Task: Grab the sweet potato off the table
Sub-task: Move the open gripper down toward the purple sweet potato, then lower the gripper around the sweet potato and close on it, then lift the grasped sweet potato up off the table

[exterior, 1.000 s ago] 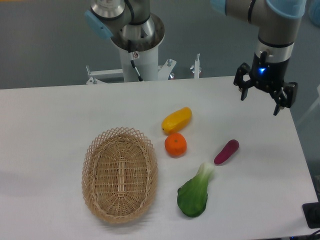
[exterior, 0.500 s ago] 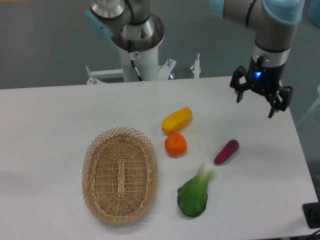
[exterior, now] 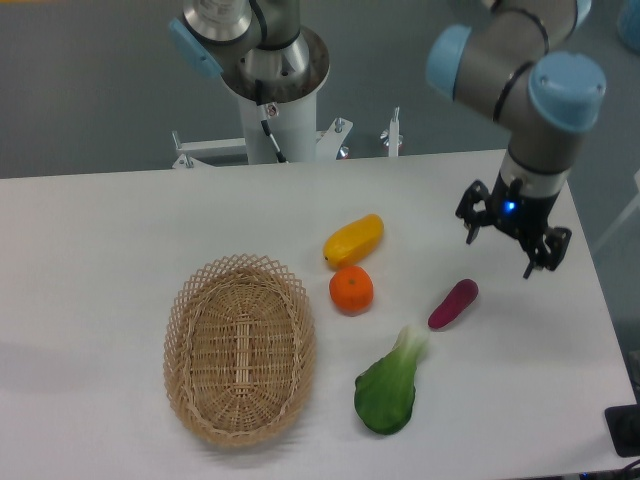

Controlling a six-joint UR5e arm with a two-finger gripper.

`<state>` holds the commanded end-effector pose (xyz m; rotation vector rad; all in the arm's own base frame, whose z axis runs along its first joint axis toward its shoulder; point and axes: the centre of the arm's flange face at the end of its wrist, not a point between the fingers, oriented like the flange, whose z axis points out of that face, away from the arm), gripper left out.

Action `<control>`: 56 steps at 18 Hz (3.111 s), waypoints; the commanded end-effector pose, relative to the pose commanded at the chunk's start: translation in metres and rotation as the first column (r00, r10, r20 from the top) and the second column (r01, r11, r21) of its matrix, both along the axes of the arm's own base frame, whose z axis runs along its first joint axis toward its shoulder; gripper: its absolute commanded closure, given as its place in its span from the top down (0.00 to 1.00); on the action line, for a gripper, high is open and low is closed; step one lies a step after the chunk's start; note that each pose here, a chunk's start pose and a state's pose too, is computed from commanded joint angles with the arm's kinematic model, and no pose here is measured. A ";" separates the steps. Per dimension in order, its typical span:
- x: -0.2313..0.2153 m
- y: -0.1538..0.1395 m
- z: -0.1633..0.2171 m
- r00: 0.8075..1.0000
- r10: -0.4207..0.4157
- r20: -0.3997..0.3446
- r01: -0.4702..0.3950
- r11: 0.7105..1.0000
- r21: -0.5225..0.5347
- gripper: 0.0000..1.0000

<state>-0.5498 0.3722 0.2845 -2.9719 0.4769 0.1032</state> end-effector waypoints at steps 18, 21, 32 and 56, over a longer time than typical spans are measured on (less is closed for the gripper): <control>0.040 0.008 -0.096 0.999 -0.034 -0.025 0.031 0.995 -0.096 1.00; 0.039 0.009 -0.096 0.999 -0.034 -0.032 0.031 0.995 -0.093 0.91; 0.032 0.012 -0.078 0.996 -0.050 -0.075 0.044 0.996 -0.076 0.30; 0.118 0.089 0.159 0.993 0.113 -0.025 -0.098 0.941 0.323 0.32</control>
